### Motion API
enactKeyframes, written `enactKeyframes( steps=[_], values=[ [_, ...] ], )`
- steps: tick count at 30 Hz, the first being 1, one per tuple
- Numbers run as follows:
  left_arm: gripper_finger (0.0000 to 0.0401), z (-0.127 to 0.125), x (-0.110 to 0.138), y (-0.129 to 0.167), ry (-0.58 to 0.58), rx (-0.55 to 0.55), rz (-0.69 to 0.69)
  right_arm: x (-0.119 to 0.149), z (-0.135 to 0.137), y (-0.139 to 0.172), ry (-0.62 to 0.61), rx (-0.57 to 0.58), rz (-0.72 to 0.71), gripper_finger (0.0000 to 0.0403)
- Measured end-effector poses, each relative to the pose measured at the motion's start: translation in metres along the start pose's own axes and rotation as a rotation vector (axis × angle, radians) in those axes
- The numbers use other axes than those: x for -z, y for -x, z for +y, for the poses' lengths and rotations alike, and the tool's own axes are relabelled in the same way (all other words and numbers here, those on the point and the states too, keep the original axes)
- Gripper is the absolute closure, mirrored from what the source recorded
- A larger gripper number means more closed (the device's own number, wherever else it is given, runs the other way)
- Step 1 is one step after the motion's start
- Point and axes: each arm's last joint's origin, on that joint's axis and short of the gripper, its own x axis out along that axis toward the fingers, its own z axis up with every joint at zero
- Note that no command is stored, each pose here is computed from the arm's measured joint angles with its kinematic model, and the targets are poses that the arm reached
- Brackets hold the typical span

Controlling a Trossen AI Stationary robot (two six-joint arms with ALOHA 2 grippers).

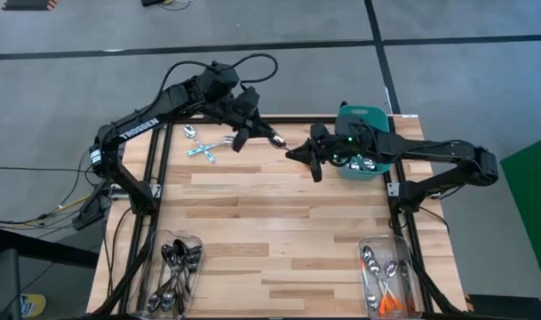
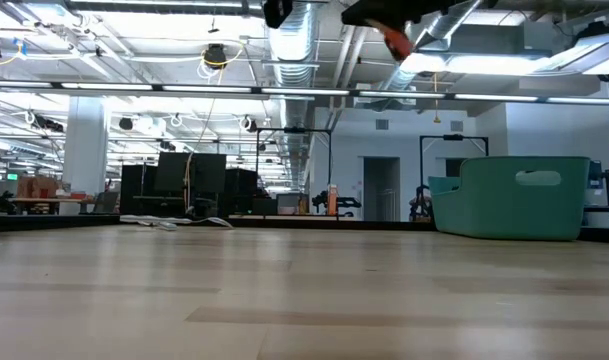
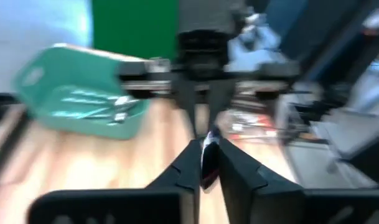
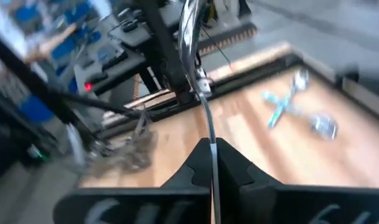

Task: Sort silverware by color (type)
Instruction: Put the orange spoon into the right transparent bin

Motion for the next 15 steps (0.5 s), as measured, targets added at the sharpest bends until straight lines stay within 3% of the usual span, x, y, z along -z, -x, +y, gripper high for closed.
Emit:
enactKeyframes(
  steps=[3,6,11,15],
  values=[
    [0.0342,0.005,-0.001,-0.002,-0.005,-0.117,-0.010,0.005,0.004,0.009,-0.212,0.054,0.062,0.0387],
    [0.0301,0.009,-0.001,0.001,0.004,-0.271,-0.012,0.022,0.008,0.028,-0.410,0.205,0.187,0.0389],
    [0.0258,0.015,-0.001,0.005,0.046,-0.532,-0.014,0.041,0.036,0.075,-0.567,0.374,0.272,0.0389],
    [0.0252,0.017,-0.001,0.006,0.057,-0.591,-0.022,0.059,0.061,0.112,-0.664,0.399,0.366,0.0389]
  ],
)
